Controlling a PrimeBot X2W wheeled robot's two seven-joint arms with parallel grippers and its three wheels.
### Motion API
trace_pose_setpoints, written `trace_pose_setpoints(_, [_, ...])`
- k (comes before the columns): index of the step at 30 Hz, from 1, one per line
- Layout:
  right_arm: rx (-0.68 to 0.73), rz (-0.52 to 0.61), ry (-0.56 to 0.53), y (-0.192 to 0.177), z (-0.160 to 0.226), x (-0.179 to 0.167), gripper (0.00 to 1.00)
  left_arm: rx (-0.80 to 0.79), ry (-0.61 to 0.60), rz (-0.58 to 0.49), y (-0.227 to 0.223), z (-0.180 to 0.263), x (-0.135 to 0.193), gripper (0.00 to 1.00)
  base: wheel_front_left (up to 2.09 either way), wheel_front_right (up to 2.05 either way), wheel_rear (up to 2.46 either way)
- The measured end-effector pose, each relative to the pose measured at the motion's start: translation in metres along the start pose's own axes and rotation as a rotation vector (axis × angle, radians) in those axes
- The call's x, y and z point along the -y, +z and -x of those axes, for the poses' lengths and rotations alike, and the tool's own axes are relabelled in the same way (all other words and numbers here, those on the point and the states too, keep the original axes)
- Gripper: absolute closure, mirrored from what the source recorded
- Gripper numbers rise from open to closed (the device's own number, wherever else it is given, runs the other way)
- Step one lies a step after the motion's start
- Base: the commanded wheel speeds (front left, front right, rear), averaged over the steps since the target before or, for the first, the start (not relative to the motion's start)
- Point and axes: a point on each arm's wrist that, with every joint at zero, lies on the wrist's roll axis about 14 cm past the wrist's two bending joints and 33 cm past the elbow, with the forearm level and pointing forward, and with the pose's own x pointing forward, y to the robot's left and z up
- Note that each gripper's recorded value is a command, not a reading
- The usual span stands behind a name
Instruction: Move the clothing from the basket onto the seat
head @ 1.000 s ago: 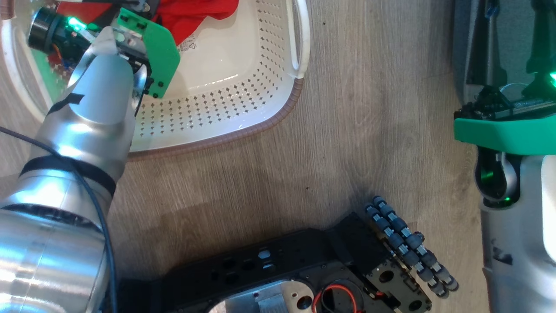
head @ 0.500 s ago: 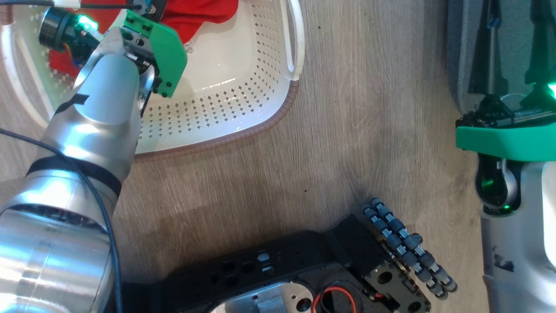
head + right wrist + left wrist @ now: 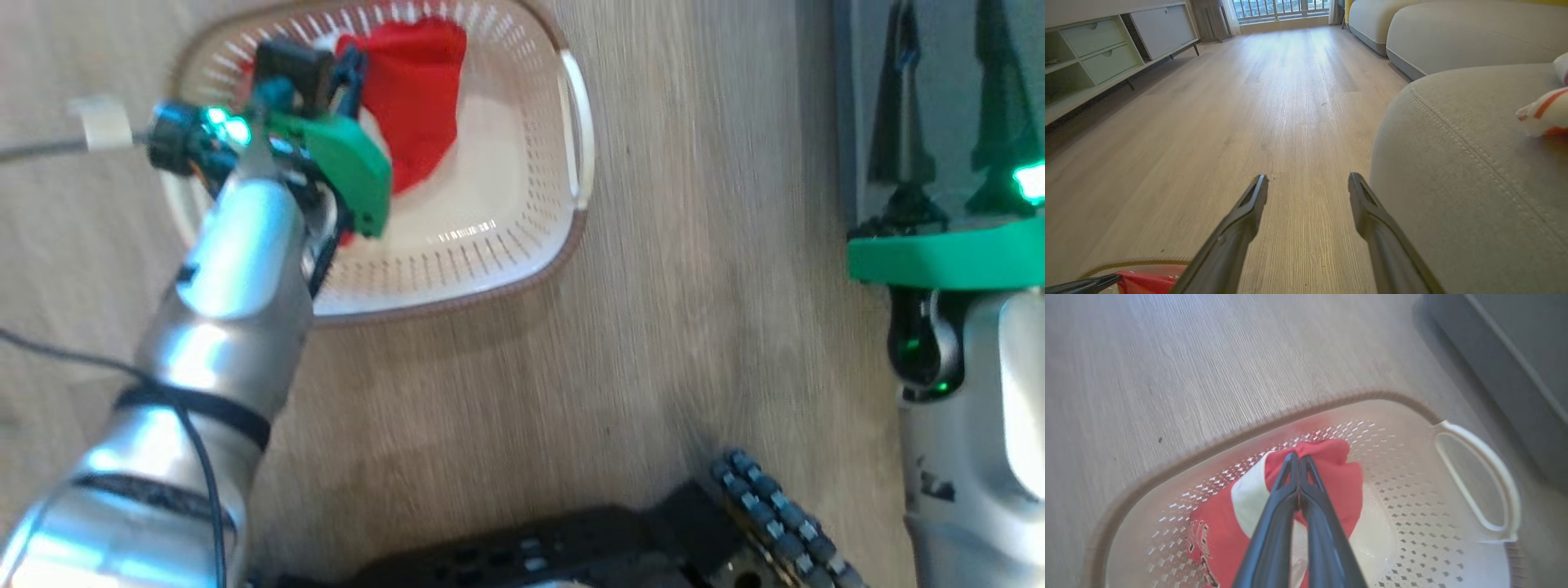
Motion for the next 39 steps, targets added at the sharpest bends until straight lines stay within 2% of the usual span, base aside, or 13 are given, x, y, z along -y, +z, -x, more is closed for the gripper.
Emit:
trace_pose_setpoints(9, [0.027,-0.013,0.018,0.039,0.039,-0.013,0.0,0.206,0.094,0.111,0.063,0.093,0.001,1.0,0.0,0.0,0.0])
trace_pose_setpoints(17, [0.035,-0.021,0.058,0.06,0.08,-0.027,0.0,0.395,0.189,0.103,0.105,0.188,-0.003,1.0,0.0,0.0,0.0])
trace_pose_setpoints(25, [0.073,-0.034,0.115,0.08,0.112,-0.045,0.0,0.545,0.308,0.145,0.119,0.274,-0.012,1.0,0.0,0.0,0.0])
trace_pose_setpoints(31, [0.081,-0.019,0.182,0.085,0.124,-0.064,0.0,0.629,0.364,0.14,0.129,0.318,-0.018,1.0,0.0,0.0,0.0])
trace_pose_setpoints(39, [0.064,-0.009,0.217,0.08,0.136,-0.073,0.0,0.67,0.398,0.116,0.138,0.346,-0.022,1.0,0.0,0.0,0.0])
